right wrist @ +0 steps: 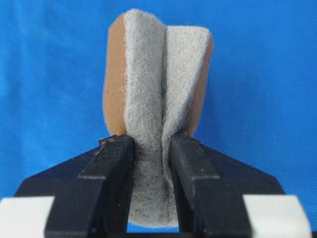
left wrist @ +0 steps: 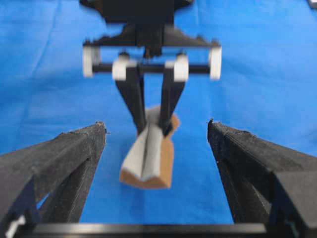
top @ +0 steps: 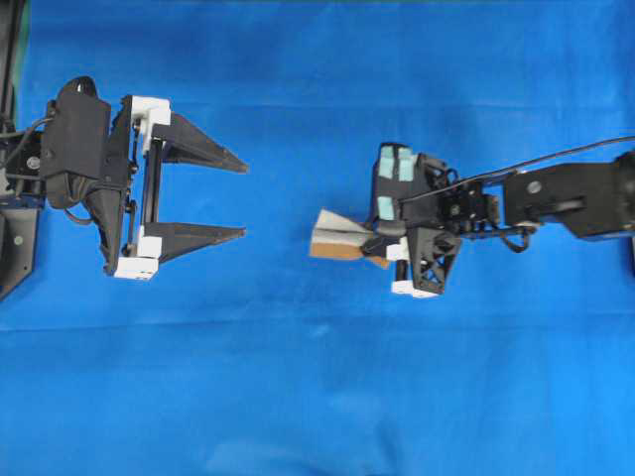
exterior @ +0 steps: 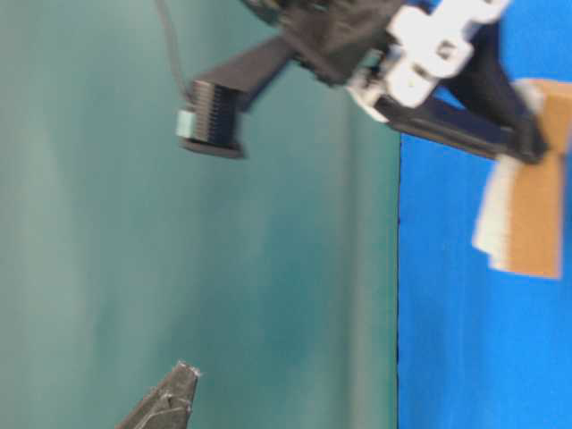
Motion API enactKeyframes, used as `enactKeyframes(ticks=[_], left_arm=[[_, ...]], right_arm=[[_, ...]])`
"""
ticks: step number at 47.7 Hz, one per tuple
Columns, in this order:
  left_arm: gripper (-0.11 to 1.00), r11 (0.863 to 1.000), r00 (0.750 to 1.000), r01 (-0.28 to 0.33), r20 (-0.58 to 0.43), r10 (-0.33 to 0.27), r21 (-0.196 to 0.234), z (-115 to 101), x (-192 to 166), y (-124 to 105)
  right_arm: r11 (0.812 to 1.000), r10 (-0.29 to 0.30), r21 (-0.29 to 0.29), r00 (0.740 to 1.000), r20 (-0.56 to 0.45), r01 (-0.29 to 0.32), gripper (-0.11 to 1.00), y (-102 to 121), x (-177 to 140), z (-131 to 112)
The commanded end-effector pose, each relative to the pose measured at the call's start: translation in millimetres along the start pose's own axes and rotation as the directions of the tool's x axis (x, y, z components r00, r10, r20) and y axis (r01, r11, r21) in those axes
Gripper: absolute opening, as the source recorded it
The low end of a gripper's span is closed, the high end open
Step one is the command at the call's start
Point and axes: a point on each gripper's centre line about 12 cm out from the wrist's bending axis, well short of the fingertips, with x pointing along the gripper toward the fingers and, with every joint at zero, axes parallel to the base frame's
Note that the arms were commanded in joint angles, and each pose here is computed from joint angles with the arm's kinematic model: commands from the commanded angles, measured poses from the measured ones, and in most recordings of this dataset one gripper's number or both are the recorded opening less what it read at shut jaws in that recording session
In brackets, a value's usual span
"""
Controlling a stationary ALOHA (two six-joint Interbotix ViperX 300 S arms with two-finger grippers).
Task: Hand over the sponge with the left arm and wipe it with the right arm.
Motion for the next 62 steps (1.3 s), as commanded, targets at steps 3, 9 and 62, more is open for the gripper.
enactKeyframes(ticks=[3,9,62], left_arm=[[0.81,1.0,1.0,0.003,0.018,-0.003,0.004,3,-1,-1],[0.81,1.0,1.0,0.003,0.018,-0.003,0.002,3,-2,-1],[0.81,1.0,1.0,0.003,0.015,-0.003,0.007,3,-1,-1]], right_arm=[[1.0,0.009,-0.013,0.999,0.039,-0.008,0.31,3,9,8],[1.0,0.01,-0.017,1.0,0.019,-0.01,0.31,4,17,1],[0.981,-0.194,0.005,0.981,0.005,0.194,0.28,-112,2,-2]])
